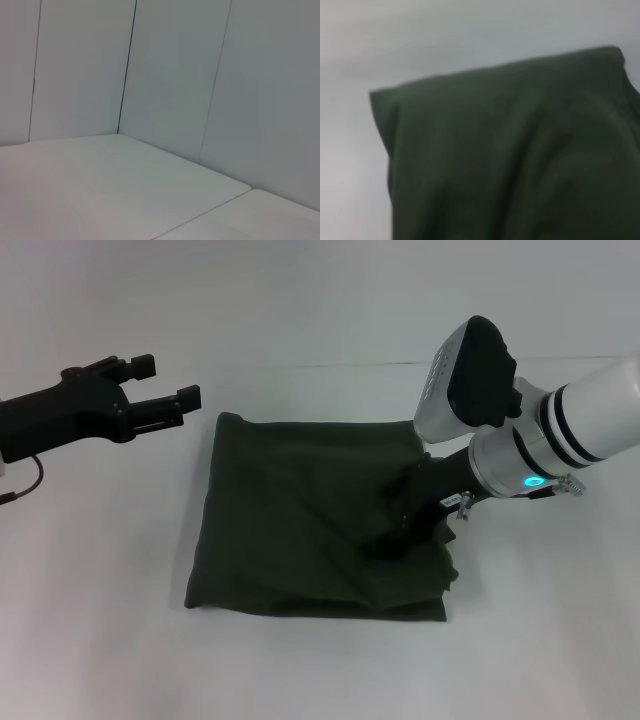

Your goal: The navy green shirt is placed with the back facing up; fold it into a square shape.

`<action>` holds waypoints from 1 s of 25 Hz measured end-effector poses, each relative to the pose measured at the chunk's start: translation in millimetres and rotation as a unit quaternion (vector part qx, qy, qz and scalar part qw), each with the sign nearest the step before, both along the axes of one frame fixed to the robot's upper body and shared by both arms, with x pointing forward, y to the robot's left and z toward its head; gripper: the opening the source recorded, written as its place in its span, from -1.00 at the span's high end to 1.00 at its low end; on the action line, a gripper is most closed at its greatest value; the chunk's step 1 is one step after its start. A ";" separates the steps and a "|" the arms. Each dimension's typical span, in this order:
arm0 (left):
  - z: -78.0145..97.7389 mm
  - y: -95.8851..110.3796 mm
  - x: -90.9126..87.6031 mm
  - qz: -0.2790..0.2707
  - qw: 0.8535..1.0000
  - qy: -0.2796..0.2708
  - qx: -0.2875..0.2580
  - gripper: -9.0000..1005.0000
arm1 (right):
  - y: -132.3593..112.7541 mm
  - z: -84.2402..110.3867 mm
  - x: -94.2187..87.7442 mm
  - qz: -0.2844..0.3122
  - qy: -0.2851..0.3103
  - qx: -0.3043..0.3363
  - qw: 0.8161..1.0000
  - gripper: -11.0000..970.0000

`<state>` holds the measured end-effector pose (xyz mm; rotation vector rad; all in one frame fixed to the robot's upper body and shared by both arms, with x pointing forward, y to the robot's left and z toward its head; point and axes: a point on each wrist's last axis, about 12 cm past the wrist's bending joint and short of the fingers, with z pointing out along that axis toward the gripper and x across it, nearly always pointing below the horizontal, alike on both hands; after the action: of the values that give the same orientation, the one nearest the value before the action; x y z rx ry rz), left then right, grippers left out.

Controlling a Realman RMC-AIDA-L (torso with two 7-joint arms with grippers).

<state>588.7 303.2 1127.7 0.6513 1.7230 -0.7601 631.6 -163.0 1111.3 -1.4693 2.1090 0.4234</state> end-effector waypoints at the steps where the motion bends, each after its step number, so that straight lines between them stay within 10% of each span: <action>1: 0.1 -0.2 0.1 0.000 1.000 0.000 0.000 -0.80 | -1.1 -1.5 0.7 -0.003 -0.003 -0.008 1.000 -0.89; 12: 2.5 -3.4 1.0 -0.008 1.000 -0.001 -0.006 -0.80 | -14.0 12.6 9.7 -0.023 -0.035 -0.010 0.999 -0.89; 20: 4.6 -7.6 -9.9 -0.052 0.998 -0.002 -0.027 -0.80 | -50.2 49.2 0.2 -0.049 -0.047 0.170 0.983 -0.89; 25: -9.8 -20.7 -21.1 -0.093 0.995 0.010 -0.036 -0.80 | -86.0 22.6 -22.1 -0.058 -0.075 0.260 0.961 -0.89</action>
<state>567.6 282.5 1117.8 0.7637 1.6604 -0.9567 609.6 -248.9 1133.9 -1.0317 1.7725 0.7300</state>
